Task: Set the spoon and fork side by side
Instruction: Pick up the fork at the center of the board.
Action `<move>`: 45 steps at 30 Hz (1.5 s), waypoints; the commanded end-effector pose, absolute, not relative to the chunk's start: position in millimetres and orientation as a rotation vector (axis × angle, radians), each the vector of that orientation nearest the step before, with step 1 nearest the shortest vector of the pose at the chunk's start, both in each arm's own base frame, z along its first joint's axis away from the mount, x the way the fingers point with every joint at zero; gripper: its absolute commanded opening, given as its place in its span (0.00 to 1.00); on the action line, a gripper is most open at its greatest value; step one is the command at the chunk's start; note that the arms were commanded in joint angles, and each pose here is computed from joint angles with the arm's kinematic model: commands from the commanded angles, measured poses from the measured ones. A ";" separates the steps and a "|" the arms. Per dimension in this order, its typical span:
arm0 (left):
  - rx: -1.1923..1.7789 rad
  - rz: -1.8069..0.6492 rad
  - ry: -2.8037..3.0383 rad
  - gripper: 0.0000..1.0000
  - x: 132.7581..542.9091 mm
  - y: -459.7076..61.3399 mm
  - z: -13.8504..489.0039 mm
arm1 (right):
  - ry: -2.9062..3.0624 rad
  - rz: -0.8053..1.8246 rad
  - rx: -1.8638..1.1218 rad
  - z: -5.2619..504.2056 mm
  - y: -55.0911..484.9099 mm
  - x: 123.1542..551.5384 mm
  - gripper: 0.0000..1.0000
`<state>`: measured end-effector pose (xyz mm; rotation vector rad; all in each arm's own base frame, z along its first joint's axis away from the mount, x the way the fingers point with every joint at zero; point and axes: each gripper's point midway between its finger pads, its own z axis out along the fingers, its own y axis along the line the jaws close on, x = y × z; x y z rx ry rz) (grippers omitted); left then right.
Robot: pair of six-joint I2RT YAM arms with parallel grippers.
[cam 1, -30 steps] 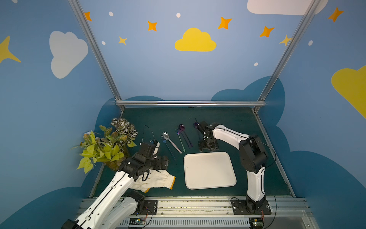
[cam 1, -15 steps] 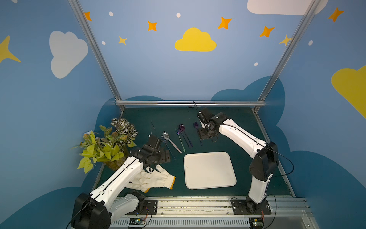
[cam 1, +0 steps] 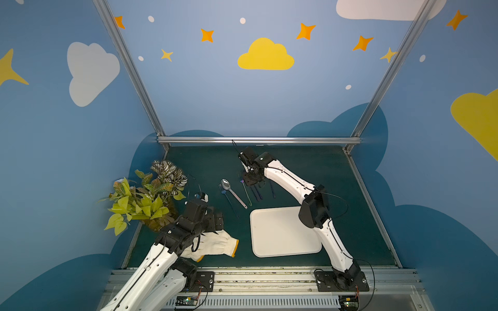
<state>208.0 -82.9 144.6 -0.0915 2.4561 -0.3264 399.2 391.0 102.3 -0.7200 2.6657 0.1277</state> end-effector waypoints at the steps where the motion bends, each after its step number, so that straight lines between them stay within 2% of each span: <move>1: -0.050 -0.355 2.406 1.00 206.2 -85.1 153.2 | 2.675 0.136 -0.705 95.9 389.9 407.4 0.33; 15: -0.030 -0.380 2.363 1.00 203.1 -85.5 164.3 | 2.646 0.242 -0.781 53.9 413.1 422.8 0.32; 36: -0.031 -0.354 2.373 1.00 204.9 -83.4 160.2 | 2.677 0.210 -0.749 13.6 407.1 437.0 0.33; 41: -0.036 -0.345 2.373 1.00 205.7 -82.2 159.8 | 2.669 0.202 -0.764 15.1 405.9 438.3 0.26; 45: -0.039 -0.342 2.367 1.00 205.3 -81.2 160.7 | 2.669 0.172 -0.761 17.5 400.7 439.4 0.10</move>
